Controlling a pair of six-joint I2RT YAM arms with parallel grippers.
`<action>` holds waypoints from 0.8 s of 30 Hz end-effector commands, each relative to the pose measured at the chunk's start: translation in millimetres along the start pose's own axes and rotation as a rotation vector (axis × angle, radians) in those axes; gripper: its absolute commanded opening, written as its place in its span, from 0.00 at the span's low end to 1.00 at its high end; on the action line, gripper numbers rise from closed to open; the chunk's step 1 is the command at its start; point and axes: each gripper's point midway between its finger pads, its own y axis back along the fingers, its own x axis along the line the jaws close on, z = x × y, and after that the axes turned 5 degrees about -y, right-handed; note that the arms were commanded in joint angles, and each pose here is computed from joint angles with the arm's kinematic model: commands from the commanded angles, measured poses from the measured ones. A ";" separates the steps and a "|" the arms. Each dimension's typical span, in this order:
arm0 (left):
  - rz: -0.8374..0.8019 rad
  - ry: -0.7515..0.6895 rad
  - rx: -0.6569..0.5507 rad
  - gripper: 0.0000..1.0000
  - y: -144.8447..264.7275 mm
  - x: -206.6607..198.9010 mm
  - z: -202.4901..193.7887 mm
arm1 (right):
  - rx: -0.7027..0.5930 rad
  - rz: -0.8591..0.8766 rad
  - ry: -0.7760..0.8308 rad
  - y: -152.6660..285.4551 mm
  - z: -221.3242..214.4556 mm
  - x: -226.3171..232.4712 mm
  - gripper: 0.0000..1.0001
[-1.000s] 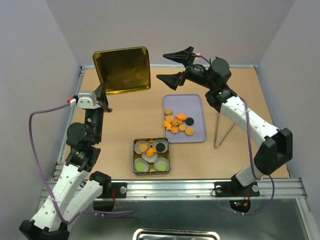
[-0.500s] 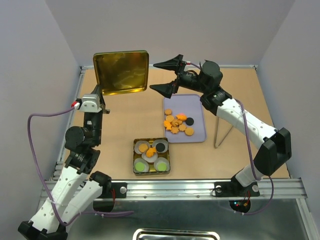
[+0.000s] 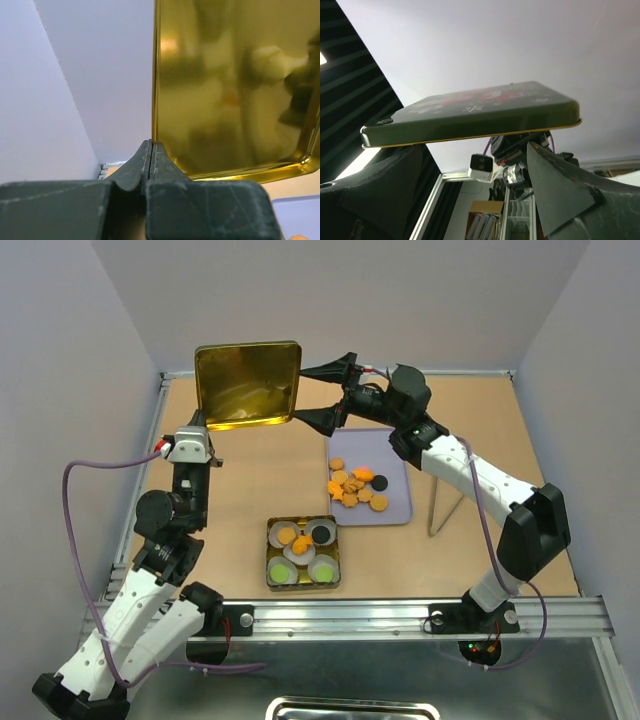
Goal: Pack the cookies
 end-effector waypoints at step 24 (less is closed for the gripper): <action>0.045 0.125 -0.197 0.00 -3.4 6.0 66.6 | 0.008 0.368 -0.263 -17.2 8.7 63.4 0.90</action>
